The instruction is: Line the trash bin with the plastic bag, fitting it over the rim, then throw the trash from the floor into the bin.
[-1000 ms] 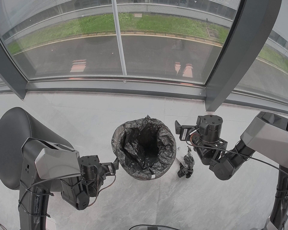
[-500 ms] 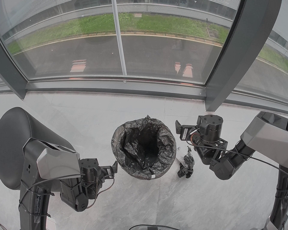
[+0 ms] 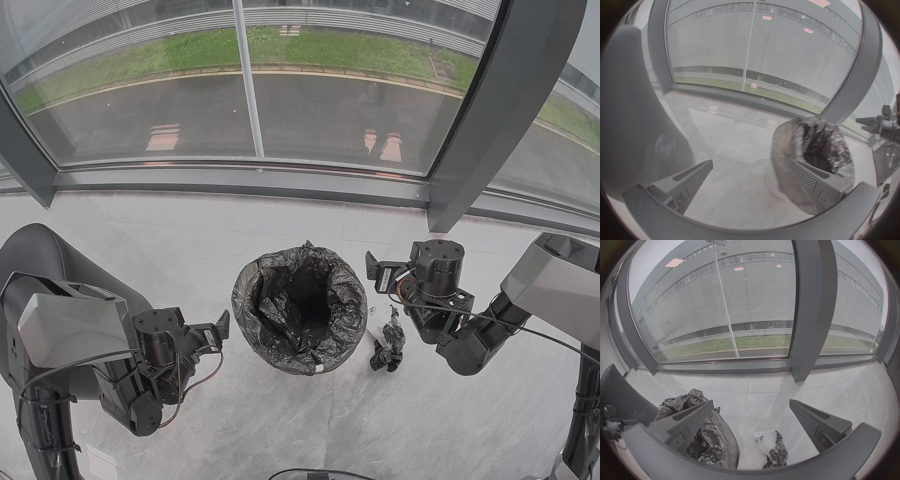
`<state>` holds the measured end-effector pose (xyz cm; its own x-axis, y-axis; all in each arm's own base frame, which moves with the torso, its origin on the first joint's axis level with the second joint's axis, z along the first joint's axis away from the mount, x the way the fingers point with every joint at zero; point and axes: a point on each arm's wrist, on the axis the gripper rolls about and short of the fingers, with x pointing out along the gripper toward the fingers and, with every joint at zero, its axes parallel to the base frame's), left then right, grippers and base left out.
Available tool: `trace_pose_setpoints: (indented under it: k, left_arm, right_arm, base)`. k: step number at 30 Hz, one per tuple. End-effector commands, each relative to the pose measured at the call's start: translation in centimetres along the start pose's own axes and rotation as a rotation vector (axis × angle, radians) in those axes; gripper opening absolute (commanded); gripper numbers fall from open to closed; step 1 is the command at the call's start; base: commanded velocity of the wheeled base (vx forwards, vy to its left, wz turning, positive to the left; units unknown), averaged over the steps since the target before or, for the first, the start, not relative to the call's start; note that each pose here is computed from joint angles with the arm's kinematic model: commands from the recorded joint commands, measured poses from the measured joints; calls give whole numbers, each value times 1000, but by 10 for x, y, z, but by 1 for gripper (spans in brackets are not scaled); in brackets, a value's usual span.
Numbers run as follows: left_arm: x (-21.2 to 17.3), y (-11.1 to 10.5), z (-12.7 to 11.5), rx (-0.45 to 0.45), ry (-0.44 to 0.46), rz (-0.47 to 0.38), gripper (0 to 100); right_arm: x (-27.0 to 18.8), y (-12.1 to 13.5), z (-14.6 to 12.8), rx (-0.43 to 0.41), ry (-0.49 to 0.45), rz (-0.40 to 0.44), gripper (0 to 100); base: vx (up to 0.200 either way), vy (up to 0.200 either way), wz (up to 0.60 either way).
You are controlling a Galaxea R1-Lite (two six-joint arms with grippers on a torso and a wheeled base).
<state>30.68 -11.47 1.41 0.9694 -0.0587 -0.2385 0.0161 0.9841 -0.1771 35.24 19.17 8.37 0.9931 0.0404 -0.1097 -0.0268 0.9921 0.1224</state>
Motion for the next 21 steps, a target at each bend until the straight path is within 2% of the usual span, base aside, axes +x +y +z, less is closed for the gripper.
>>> trace_pose_setpoints:
  k: [1, 6, 9, 11, 12, 13, 15, 17, 21]
  left_arm:
    - [-32, -35, 18, 3, -42, -133, 100]
    - [-23, -44, 11, 16, -42, -150, 100]
    - [-20, -48, 22, -3, -82, -173, 100]
    - [-20, -56, 40, -23, -129, -250, 100]
    - [-20, -56, 40, -23, -129, -250, 100]
    - [-17, -61, 50, -30, -146, -280, 100]
    - [-12, -67, 59, -48, -146, -287, 100]
    - [-3, -74, 71, -113, -123, -301, 100]
    - [8, -79, 85, -238, -33, -421, 100]
  right_arm:
    - [0, 0, 0, 0, 0, 1, 100]
    - [0, 0, 0, 1, -1, 1, 100]
    - [0, 0, 0, 1, -1, 1, 100]
    - [0, 0, 0, 1, -1, 1, 100]
    - [0, 0, 0, 1, -1, 1, 100]
    - [0, 0, -1, 0, 0, 1, 100]
    - [0, 0, -1, 0, 0, 1, 100]
    - [0, 0, -1, -1, 2, 0, 100]
    - [0, 0, -2, -2, 3, 0, 100]
  base:
    - [0, 0, 0]
    - [0, 0, 0]
    - [0, 0, 0]
    - [0, 0, 0]
    - [0, 0, 0]
    - [0, 0, 0]
    - [0, 0, 0]
    - [0, 0, 0]
    - [0, 0, 0]
